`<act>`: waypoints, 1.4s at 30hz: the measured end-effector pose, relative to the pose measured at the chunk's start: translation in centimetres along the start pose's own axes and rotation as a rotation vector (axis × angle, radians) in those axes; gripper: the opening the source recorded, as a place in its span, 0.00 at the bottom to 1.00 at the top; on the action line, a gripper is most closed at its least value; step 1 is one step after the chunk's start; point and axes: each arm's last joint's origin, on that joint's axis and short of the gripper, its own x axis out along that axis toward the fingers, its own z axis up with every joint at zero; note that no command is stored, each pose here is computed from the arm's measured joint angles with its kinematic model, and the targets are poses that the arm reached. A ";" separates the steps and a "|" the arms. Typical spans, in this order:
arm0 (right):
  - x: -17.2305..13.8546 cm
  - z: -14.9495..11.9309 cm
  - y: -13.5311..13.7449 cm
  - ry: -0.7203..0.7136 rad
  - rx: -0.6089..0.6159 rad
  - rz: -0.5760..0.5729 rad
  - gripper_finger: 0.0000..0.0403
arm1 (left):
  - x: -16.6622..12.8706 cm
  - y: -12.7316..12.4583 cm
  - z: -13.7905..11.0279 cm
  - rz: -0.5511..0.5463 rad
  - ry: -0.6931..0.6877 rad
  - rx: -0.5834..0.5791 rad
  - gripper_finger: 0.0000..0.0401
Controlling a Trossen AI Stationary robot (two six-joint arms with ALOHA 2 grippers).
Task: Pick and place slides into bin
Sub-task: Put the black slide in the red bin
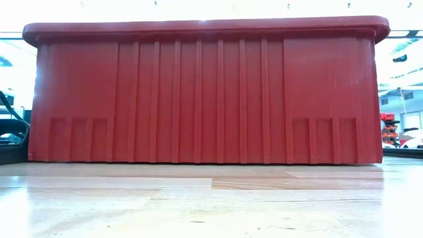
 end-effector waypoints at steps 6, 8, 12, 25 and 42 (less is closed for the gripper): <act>-0.1 0.0 0.0 -0.013 -0.037 -0.011 0.64 | 4.7 0.4 -0.6 0.195 0.074 -0.120 0.60; -0.1 0.0 0.0 -0.010 -0.048 -0.007 0.64 | 5.9 0.8 -0.7 0.245 0.100 -0.119 0.60; -0.1 -0.1 0.1 0.008 -0.057 0.005 0.64 | 8.1 1.8 -1.6 0.334 0.185 -0.072 0.58; -0.3 -0.4 0.0 0.029 -0.081 -0.001 0.64 | 11.9 2.6 -4.3 0.389 0.184 -0.086 0.54; -0.1 -0.2 -0.2 0.022 -0.029 -0.012 0.64 | 14.2 3.7 -4.1 0.443 0.244 -0.130 0.27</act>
